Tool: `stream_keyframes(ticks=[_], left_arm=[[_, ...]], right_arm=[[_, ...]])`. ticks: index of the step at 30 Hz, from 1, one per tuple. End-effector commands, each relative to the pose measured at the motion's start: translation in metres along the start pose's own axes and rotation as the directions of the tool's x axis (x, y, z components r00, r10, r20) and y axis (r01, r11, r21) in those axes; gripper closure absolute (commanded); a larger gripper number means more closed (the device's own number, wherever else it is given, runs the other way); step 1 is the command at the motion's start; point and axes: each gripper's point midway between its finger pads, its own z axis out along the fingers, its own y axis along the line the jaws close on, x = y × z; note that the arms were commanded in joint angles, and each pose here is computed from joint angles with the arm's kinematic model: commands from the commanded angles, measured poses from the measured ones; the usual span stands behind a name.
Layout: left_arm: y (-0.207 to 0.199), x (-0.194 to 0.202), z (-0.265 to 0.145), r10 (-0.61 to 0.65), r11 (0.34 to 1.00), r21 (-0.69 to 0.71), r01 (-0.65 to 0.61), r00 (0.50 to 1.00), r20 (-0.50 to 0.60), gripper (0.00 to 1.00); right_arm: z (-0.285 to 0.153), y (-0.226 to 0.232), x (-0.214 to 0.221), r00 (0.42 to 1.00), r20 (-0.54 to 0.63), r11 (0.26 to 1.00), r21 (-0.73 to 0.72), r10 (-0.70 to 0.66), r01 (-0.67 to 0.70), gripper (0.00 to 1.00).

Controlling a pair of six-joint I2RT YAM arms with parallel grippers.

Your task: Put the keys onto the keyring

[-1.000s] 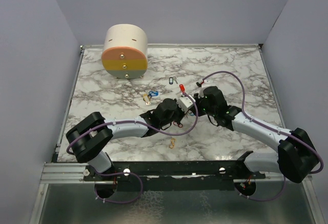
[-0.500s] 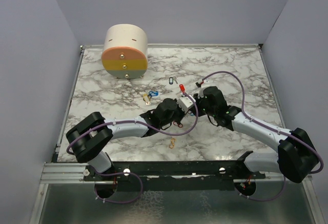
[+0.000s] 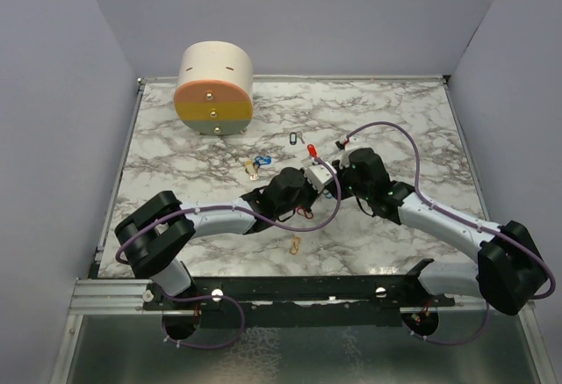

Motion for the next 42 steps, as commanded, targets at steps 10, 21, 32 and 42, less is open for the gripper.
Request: stream_keyframes(ticks=[10,21,32,42], left_arm=[[-0.008,-0.017,0.006,0.004,0.999,0.038,-0.005,0.999,0.048,1.00],[-0.012,-0.015,0.006,0.002,0.998,0.060,-0.005,0.999,0.045,1.00],[-0.010,-0.018,0.003,-0.003,0.999,0.047,0.000,0.998,0.063,1.00],[-0.005,-0.020,0.000,-0.001,1.000,0.016,0.000,0.997,0.079,1.00]], right_arm=[[-0.006,0.008,-0.013,0.999,0.047,1.000,-0.028,-0.007,0.008,0.99],[-0.004,0.008,-0.017,0.998,0.053,1.000,-0.018,0.023,-0.022,0.99],[0.000,0.010,-0.022,0.992,0.059,0.994,0.000,0.109,-0.109,0.99],[0.005,0.009,-0.025,0.979,0.051,0.979,0.032,0.198,-0.200,0.99]])
